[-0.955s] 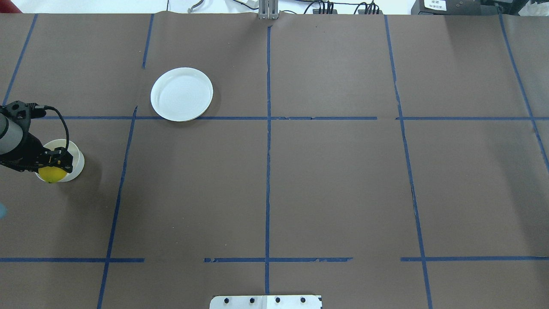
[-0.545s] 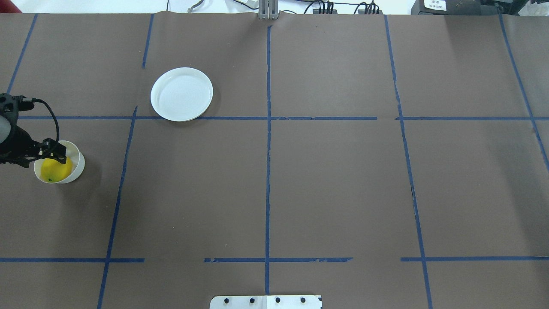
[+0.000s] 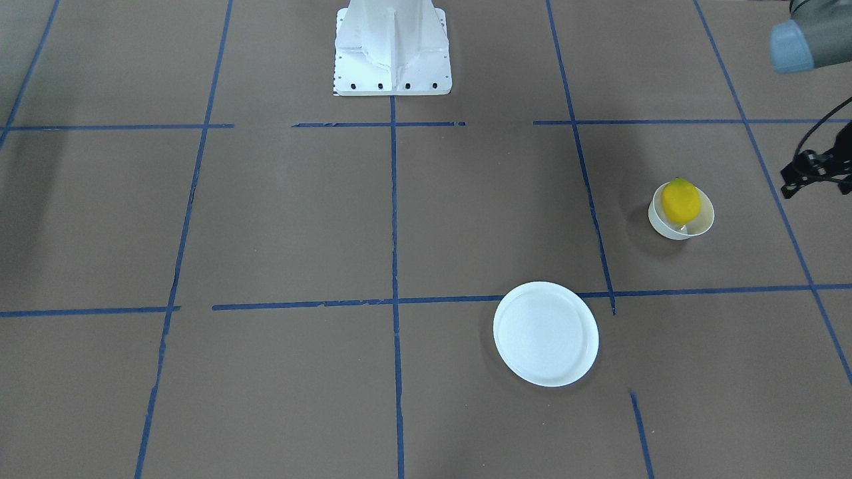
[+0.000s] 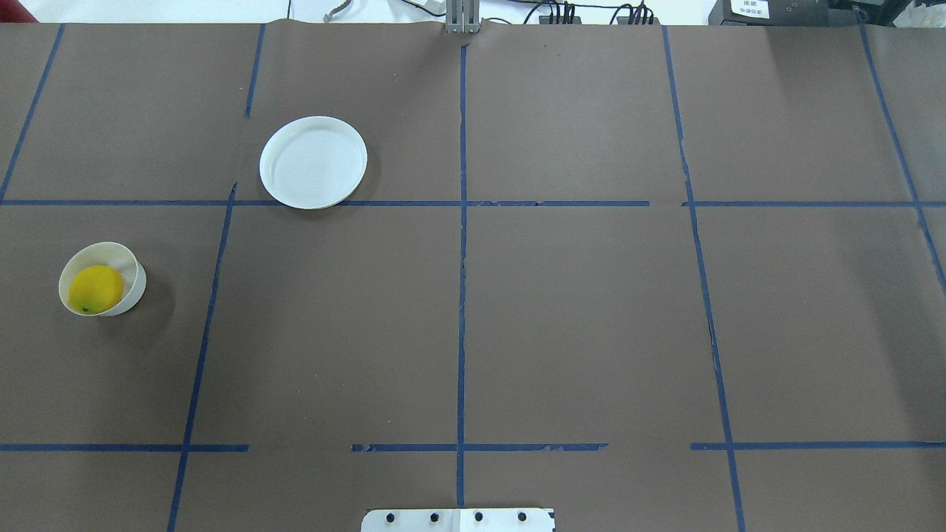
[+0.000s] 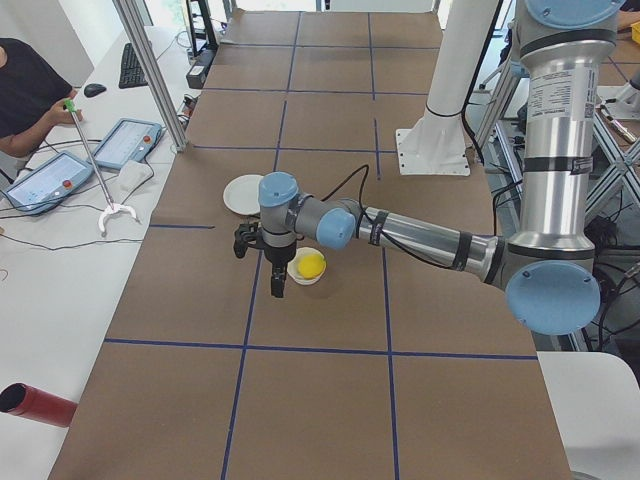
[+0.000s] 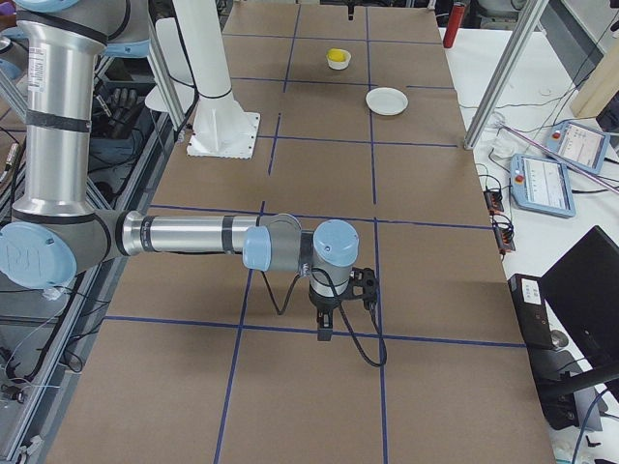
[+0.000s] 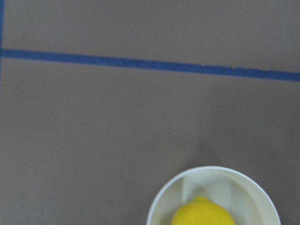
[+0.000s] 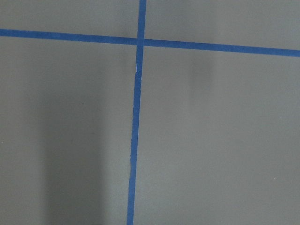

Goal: Move lemon from plate to bowl

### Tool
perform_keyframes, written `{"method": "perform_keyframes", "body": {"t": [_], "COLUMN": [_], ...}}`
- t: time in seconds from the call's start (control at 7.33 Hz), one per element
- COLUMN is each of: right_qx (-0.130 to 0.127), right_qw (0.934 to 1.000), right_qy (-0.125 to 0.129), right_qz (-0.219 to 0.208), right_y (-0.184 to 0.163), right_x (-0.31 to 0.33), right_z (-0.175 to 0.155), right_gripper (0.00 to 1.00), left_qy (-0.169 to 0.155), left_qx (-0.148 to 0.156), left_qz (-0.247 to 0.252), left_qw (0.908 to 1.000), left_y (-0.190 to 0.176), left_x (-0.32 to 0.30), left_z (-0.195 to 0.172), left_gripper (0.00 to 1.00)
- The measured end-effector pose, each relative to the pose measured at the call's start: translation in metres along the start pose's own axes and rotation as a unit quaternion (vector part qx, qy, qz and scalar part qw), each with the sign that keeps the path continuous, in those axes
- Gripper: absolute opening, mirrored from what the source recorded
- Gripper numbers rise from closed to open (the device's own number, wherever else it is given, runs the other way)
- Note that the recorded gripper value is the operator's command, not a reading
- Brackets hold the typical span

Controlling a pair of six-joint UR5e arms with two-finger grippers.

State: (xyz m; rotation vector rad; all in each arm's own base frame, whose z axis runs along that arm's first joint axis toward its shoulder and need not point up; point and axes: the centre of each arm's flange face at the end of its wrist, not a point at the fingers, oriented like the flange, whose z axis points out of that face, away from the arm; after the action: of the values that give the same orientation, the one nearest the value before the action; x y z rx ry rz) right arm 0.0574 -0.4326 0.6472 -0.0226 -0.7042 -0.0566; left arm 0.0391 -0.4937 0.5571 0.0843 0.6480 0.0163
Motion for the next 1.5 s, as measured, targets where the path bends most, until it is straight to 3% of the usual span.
{"method": "perform_keyframes", "body": {"t": [0.27,0.55,0.82,1.23,1.5], "right_qx": [0.000,0.000,0.000,0.000,0.000], "right_qw": [1.0000,1.0000,1.0000,1.0000,1.0000], "right_qy": [0.000,0.000,0.000,0.000,0.000], "right_qz": [0.000,0.000,0.000,0.000,0.000], "right_y": [0.000,0.000,0.000,0.000,0.000], "right_x": [0.000,0.000,0.000,0.000,0.000], "right_z": [0.000,0.000,0.000,0.000,0.000], "right_gripper": [1.00,1.00,1.00,1.00,1.00], "left_qy": [-0.015,0.028,0.066,0.073,0.071], "left_qx": [0.002,-0.004,-0.016,-0.039,-0.035], "left_qz": [0.016,0.002,-0.014,0.001,0.016], "left_qw": [0.9998,0.9996,0.9976,0.9966,0.9967], "left_y": [0.014,0.034,0.049,0.051,0.046], "left_x": [-0.101,-0.148,-0.158,-0.143,-0.136], "left_z": [-0.052,-0.073,-0.063,-0.038,-0.038], "left_gripper": [1.00,1.00,1.00,1.00,1.00]}}
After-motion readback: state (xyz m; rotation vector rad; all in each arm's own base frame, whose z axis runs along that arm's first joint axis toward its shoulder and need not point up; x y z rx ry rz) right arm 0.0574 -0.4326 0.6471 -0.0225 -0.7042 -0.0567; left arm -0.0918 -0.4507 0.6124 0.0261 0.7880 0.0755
